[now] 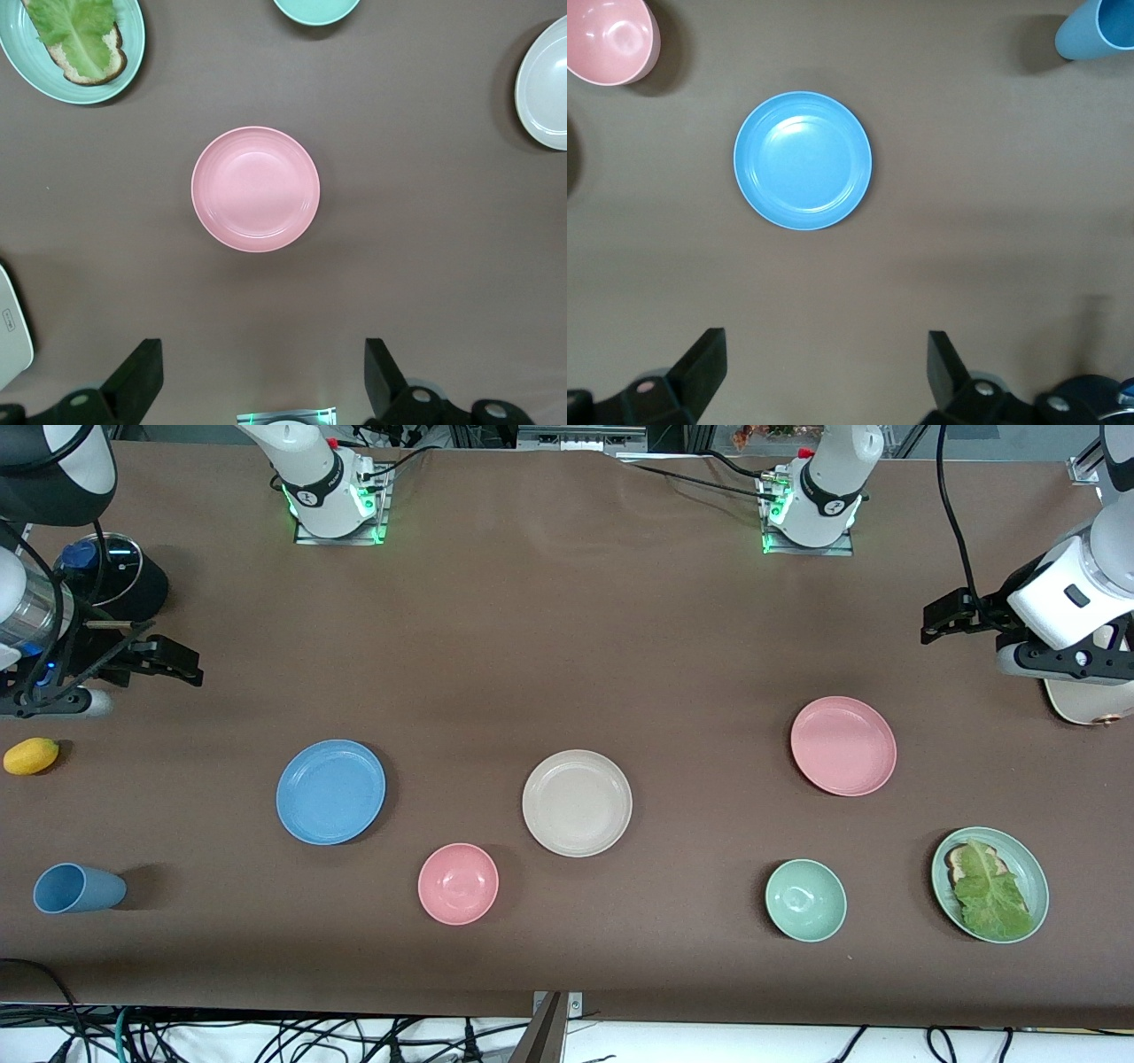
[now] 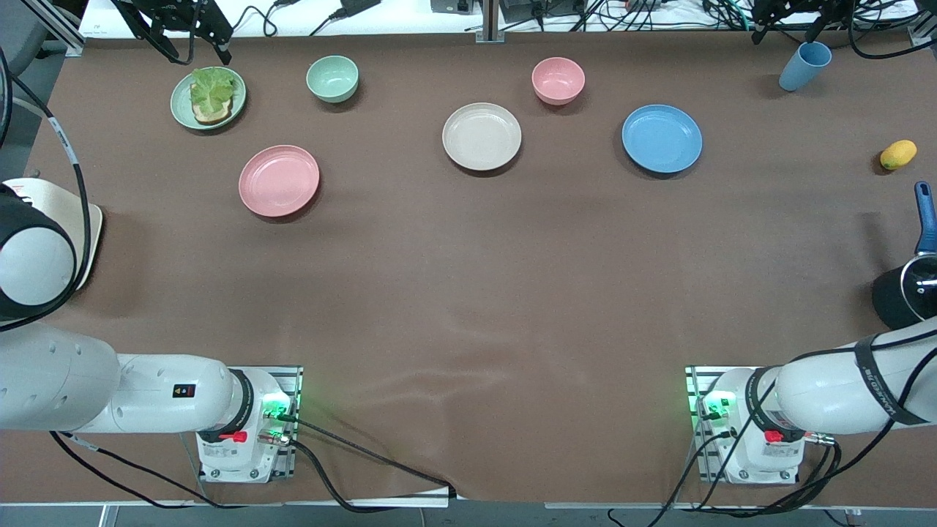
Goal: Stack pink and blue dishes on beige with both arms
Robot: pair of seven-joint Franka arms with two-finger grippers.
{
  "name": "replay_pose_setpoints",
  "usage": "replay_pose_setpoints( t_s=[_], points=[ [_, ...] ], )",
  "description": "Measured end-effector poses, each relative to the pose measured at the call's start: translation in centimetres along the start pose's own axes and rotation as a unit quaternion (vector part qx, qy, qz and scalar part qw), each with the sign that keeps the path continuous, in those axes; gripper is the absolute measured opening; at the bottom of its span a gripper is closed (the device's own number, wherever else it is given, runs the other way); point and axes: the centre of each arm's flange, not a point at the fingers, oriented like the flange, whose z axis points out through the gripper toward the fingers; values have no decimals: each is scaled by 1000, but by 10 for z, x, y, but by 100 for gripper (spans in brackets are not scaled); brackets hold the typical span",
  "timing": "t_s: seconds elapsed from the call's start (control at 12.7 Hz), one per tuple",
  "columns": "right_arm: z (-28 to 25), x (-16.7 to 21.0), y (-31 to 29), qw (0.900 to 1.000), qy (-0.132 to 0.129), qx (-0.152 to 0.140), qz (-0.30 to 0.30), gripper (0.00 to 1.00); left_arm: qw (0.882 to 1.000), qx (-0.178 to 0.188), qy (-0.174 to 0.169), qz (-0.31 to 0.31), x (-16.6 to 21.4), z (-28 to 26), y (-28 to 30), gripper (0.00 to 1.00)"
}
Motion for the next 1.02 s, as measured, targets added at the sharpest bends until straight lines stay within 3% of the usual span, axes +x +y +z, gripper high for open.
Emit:
replay_pose_setpoints(
  t_s=[0.63, 1.02],
  points=[
    [1, 0, 0, 1000, -1, 0, 0, 100, 1000, 0, -2, 0, 2, 2, 0, 100],
    [1, 1, 0, 1000, -1, 0, 0, 100, 1000, -3, -25, -3, 16, 25, -4, 100]
  ],
)
